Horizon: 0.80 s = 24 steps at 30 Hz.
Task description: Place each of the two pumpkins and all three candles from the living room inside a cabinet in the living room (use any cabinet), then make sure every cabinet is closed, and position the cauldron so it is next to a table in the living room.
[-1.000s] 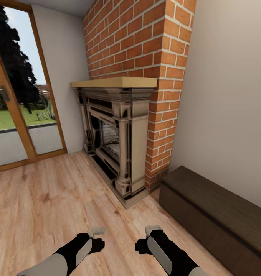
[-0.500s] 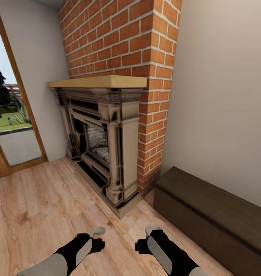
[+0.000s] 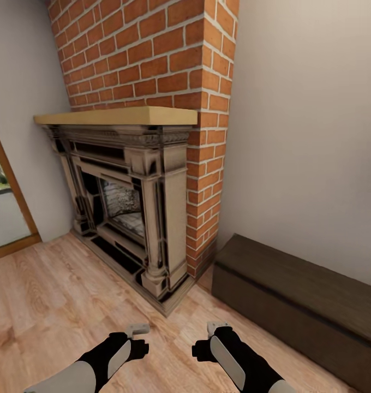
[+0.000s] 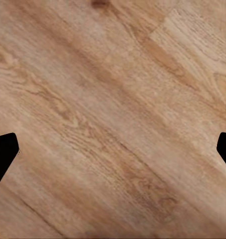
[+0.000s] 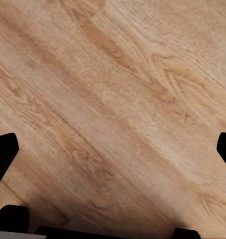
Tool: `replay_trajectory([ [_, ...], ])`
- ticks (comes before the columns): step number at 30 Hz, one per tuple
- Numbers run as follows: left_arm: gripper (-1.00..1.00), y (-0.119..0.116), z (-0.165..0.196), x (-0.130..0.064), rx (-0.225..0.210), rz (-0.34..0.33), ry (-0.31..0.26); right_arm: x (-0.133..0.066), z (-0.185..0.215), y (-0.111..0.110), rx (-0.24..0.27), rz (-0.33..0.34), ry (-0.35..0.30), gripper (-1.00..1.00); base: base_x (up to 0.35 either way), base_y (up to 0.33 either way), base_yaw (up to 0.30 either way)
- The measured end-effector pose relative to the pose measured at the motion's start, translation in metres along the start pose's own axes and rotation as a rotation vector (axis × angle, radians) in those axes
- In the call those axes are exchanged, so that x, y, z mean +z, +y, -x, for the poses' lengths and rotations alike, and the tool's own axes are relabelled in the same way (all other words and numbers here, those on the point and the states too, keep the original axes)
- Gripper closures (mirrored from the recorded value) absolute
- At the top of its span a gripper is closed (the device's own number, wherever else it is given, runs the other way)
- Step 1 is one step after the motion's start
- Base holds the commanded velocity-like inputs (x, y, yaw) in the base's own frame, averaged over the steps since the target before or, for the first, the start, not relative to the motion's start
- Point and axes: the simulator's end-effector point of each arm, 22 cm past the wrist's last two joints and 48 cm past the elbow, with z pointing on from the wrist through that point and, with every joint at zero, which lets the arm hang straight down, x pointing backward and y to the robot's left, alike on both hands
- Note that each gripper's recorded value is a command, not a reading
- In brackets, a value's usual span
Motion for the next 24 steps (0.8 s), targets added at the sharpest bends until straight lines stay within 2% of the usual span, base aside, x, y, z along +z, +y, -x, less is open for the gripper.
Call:
replay_trajectory([
  [12, -1.00, -0.0001, 0.0009, -0.0006, 0.000, 0.000, -0.003, -0.0006, 0.0012, -0.0015, 0.010, 0.002, -0.001, -1.00, 0.013, 0.294, -0.284],
  [16, -1.00, -0.0002, 0.0013, -0.0010, 0.000, -0.001, -0.006, -0.0010, 0.0017, -0.0015, 0.010, 0.005, -0.002, -1.00, 0.055, 0.129, -0.284],
  [24, -1.00, -0.0009, 0.0031, -0.0018, 0.001, -0.002, -0.014, -0.0019, 0.0026, 0.0068, 0.009, 0.053, -0.005, -1.00, 0.013, 0.029, -0.284],
])
